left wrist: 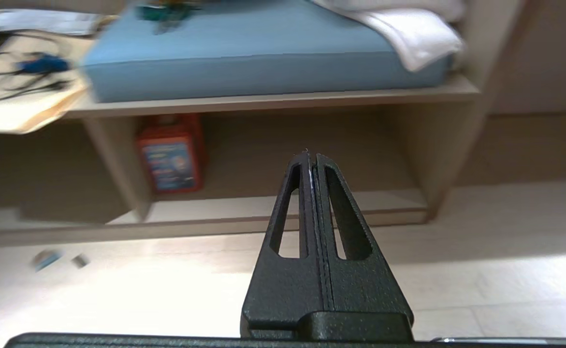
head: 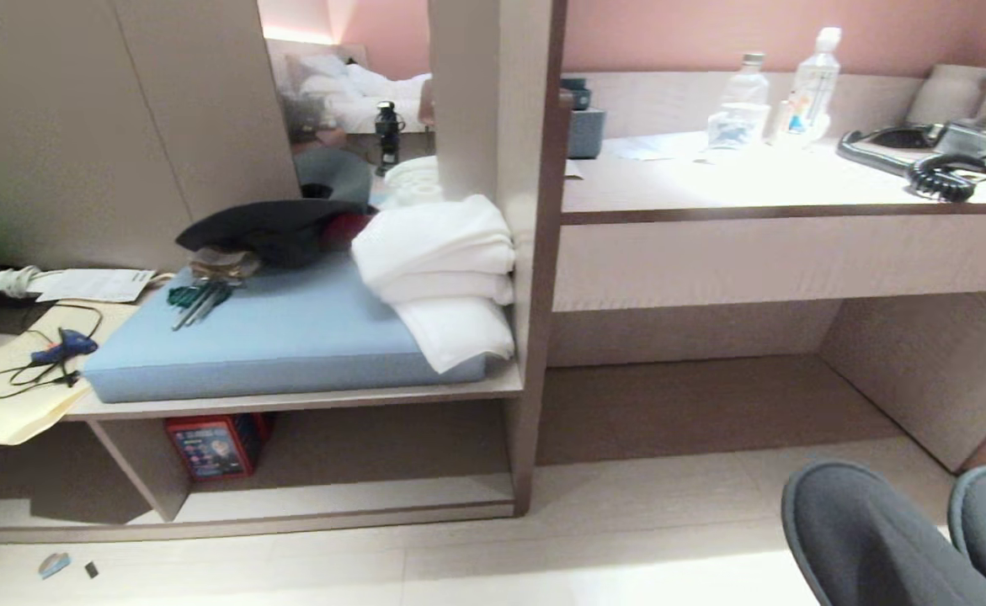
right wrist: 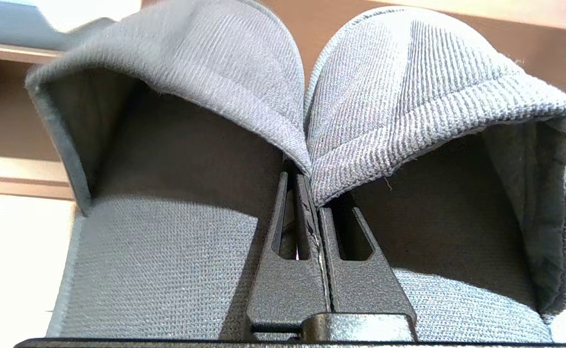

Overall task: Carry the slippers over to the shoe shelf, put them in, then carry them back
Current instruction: Place the slippers on the floor

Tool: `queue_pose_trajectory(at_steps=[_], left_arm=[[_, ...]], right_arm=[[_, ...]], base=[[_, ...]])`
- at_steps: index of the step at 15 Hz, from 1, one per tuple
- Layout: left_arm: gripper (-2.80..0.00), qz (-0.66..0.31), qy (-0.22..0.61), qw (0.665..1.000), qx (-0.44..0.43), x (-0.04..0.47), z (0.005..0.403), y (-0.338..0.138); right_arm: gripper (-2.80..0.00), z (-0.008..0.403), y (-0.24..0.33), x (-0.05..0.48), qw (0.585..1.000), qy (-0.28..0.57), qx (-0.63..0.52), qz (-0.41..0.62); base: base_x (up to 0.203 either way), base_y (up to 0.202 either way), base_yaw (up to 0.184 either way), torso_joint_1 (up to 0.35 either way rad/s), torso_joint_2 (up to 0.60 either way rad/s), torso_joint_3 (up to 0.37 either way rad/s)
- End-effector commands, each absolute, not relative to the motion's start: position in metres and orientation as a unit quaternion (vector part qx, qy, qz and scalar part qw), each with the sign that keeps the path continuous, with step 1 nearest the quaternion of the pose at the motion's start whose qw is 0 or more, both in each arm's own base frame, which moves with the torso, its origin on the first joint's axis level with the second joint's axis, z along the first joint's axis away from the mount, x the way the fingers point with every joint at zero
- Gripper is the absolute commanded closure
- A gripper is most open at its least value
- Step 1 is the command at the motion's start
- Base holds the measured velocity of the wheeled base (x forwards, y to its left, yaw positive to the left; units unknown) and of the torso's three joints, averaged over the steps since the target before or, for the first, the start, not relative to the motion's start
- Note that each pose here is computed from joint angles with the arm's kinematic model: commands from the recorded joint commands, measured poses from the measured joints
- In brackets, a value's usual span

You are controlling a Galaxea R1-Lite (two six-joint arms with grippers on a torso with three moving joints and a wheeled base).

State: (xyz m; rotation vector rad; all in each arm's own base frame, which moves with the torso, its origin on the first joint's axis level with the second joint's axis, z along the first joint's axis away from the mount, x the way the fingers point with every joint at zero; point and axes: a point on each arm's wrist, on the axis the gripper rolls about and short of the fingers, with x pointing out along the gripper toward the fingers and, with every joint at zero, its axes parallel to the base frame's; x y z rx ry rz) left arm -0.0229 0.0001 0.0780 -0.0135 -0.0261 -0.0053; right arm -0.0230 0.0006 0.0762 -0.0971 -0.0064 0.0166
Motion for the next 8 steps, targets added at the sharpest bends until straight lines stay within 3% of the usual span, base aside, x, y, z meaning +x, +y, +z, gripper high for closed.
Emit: queue_pose_trajectory(at_steps=[1,6,8], left_arm=[[0.0,-0.003,-0.009,1.0,-0.007,-0.0222,0.076,0.0001],[0.0,-0.003,-0.009,1.0,-0.007,-0.0222,0.076,0.0001],[0.0,-0.003,-0.009,1.0,-0.007,-0.0222,0.076,0.0001]], right_arm=[[0.0,0.0762,0.0006,-0.0229,0.999,-0.003,-0.048,0.008],[0.0,0.0762,0.0006,-0.0229,0.999,-0.003,-0.048,0.008],[0.0,0.0762,0.0006,-0.0229,0.999,-0.003,-0.048,0.008]], base=[[0.001,0.007,-0.182,0.002,0.0,0.002],[-0.001,0.007,-0.165,0.001,0.0,0.003],[0.0,0.003,-0.05,0.001,0.0,0.001]])
